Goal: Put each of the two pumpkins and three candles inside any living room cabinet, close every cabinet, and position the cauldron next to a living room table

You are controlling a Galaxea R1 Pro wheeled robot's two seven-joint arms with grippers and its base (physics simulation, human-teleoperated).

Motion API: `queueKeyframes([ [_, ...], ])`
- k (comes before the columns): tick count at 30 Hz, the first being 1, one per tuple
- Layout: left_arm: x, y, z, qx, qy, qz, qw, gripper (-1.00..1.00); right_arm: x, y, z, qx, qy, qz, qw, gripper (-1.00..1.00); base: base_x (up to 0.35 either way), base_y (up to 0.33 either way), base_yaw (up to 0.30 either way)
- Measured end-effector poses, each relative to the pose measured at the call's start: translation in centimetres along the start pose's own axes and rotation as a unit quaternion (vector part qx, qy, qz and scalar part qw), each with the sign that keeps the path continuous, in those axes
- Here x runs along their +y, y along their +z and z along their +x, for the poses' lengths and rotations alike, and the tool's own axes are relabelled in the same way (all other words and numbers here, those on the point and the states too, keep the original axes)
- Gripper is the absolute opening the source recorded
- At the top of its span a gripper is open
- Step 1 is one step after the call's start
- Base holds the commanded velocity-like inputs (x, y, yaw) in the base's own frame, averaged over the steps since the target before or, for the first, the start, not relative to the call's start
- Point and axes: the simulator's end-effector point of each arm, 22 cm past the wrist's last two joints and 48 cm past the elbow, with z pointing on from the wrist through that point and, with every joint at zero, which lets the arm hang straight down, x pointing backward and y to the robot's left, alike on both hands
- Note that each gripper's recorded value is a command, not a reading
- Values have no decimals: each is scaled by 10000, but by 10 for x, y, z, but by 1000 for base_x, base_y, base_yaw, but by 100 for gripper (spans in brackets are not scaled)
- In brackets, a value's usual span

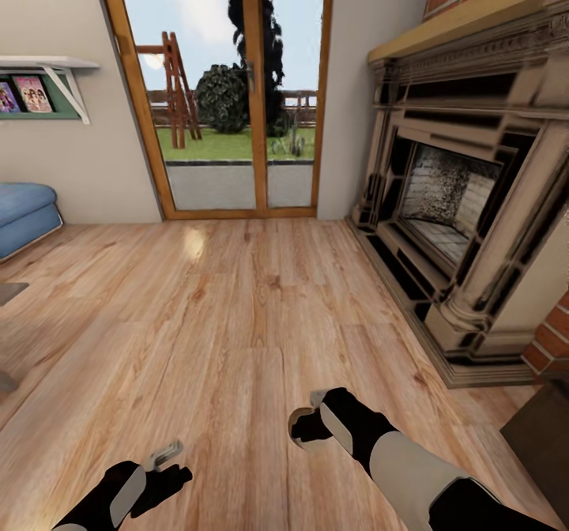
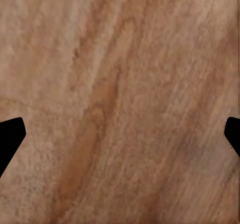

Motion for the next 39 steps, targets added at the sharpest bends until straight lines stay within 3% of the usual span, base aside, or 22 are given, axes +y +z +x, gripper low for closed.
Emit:
queueKeyframes([
  [7,-5,-10,-10,-128,12,60,9999,100,1,-13,-9,-132,-34,30,9999,-100,0,0,0],
  [15,-4,-9,-10,-200,6,52,9998,100,-1,-12,-8,-113,-34,44,9999,-100,-1,0,2],
  [20,-4,-8,-16,-383,-10,41,9993,100,-17,-10,-7,-191,-38,167,9997,-100,-138,-32,148],
  [28,14,1,13,-94,-94,-134,9998,100,-23,-10,-16,-441,14,201,9988,-100,-275,-118,279],
  [39,17,1,14,-75,-96,-173,9998,100,-23,-10,-16,-447,4,203,9988,-100,-286,-130,290],
])
